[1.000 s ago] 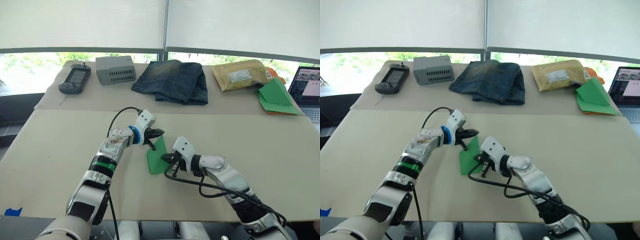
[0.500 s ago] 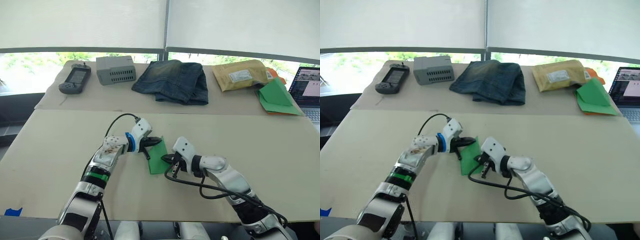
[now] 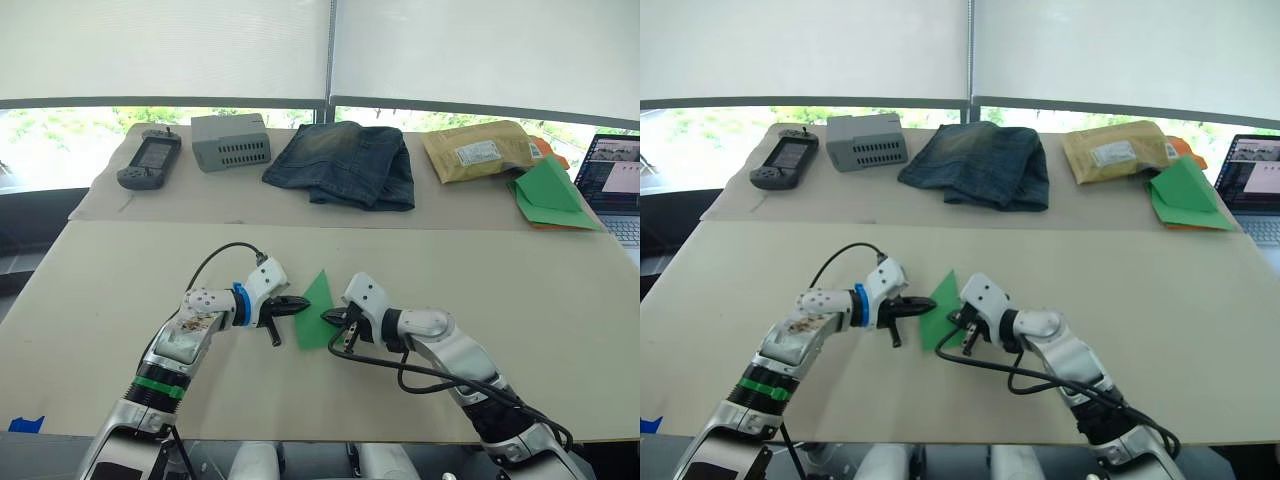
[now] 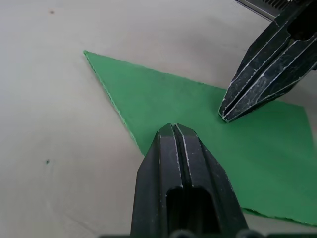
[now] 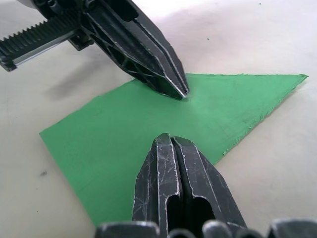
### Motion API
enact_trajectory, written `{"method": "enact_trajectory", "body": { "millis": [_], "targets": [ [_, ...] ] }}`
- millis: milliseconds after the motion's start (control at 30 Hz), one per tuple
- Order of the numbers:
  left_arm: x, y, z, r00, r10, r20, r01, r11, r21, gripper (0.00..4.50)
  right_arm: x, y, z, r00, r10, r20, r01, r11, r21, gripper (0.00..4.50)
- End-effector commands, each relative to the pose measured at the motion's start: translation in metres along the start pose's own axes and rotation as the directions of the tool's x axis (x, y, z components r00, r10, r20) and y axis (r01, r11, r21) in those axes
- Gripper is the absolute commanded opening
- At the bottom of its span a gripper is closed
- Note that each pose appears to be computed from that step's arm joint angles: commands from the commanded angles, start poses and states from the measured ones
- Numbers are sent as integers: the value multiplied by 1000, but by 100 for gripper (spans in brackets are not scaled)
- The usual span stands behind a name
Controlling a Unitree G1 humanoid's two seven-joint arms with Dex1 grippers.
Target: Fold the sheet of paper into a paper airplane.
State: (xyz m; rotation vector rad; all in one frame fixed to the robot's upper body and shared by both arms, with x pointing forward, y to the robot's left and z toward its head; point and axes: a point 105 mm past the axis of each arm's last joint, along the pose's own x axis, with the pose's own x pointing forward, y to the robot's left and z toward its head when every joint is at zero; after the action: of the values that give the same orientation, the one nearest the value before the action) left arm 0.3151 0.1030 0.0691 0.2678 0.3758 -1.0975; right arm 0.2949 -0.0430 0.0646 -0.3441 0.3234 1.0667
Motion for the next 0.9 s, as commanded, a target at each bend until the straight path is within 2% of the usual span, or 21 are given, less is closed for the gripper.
{"method": "enact_trajectory", "body": {
  "millis": [33,200,333,633,800,900],
  "targets": [
    [-6,-11,-7,998,-52,-24,50,997,-61,0,3,10,-29,994,42,-100,-36,998,54,5],
    [-17,0,24,997,-30,76,36,996,-77,0,1,9,-29,994,37,-101,-33,998,48,5],
    [-14,11,38,992,-1,125,11,997,-80,0,-1,8,-28,995,34,-96,-30,999,38,5],
    [3,13,44,994,-27,103,31,999,-37,0,-13,-1,-7,999,-12,-37,12,1000,6,5],
    [1,21,49,995,-25,94,24,1000,5,0,-30,-2,22,997,-40,61,40,999,-5,5],
    [-8,31,53,995,-17,94,18,1000,-12,0,-50,-1,38,994,-43,100,52,995,-83,5]
  ]
}}
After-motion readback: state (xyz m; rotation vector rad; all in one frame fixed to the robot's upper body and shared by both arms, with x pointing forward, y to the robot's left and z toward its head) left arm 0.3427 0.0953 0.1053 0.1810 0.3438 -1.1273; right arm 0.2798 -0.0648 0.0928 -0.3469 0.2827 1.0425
